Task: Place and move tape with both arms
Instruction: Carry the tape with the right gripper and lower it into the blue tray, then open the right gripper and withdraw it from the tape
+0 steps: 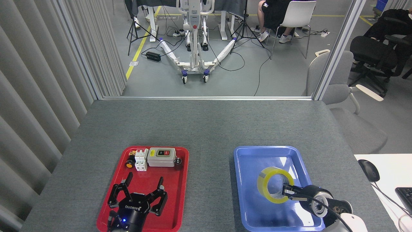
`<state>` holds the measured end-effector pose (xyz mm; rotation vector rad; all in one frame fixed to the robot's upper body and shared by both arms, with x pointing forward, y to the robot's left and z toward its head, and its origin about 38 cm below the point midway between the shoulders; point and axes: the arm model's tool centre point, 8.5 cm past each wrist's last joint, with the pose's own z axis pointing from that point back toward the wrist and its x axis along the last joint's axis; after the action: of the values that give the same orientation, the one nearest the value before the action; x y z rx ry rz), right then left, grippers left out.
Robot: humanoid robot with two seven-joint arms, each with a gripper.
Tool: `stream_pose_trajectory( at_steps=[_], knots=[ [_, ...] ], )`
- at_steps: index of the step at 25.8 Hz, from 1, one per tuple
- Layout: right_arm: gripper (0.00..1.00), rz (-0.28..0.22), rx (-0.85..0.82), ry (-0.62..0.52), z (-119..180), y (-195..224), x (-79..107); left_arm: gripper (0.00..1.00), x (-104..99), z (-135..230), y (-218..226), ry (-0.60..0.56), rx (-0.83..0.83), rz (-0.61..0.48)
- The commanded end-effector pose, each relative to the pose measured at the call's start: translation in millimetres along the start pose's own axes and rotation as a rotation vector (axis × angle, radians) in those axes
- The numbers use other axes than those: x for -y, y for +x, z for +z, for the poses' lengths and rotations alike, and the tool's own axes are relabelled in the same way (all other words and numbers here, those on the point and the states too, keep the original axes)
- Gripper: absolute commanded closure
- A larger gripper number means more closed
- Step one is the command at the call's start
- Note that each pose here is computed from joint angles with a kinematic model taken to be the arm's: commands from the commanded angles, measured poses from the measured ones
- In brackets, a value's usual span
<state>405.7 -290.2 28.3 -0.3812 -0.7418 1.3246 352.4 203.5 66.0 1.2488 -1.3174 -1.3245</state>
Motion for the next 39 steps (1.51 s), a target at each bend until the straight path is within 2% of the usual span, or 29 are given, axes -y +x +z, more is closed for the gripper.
stream_pose_trajectory(
  at_steps=[1,4,6,17,21,26,30,33,36,39],
  knots=[
    [0.74,-0.016,-0.005,0.044,-14.1,1.5,10.6,0.0,2.4,-0.4,-3.6,-0.011,-0.016,-0.016],
    [0.74,-0.023,0.0,0.043,-20.1,5.2,28.5,0.0,2.9,-1.1,-14.0,-0.013,-0.021,-0.011],
    [0.74,-0.024,-0.009,0.051,-22.1,1.6,32.9,0.0,2.7,-1.6,-20.4,-0.013,-0.005,-0.007],
    [0.7,-0.009,-0.023,0.086,-28.7,-2.0,30.4,0.0,-0.4,-1.9,-23.5,-0.004,0.065,0.018],
    [0.59,-0.009,-0.021,0.081,-28.7,-1.8,30.8,0.0,-0.9,-3.0,-21.6,-0.002,0.067,0.028],
    [0.56,-0.002,-0.011,0.073,-28.4,0.2,33.0,0.0,1.3,-3.2,-19.4,-0.002,0.095,0.057],
    [0.56,0.012,0.009,0.07,-28.0,1.3,33.6,0.0,4.4,-2.3,-23.8,0.004,0.083,0.127],
    [0.55,0.018,0.015,0.066,-27.8,1.4,34.1,0.0,5.0,-1.7,-23.9,0.002,0.085,0.128],
    [0.49,0.045,0.038,0.037,-23.1,5.4,41.5,0.0,5.8,-1.8,-26.1,0.0,0.063,0.124],
    [0.3,0.105,0.068,-0.017,-11.9,9.9,55.1,0.0,6.1,-2.5,-34.3,-0.002,-0.009,0.104]
  ],
)
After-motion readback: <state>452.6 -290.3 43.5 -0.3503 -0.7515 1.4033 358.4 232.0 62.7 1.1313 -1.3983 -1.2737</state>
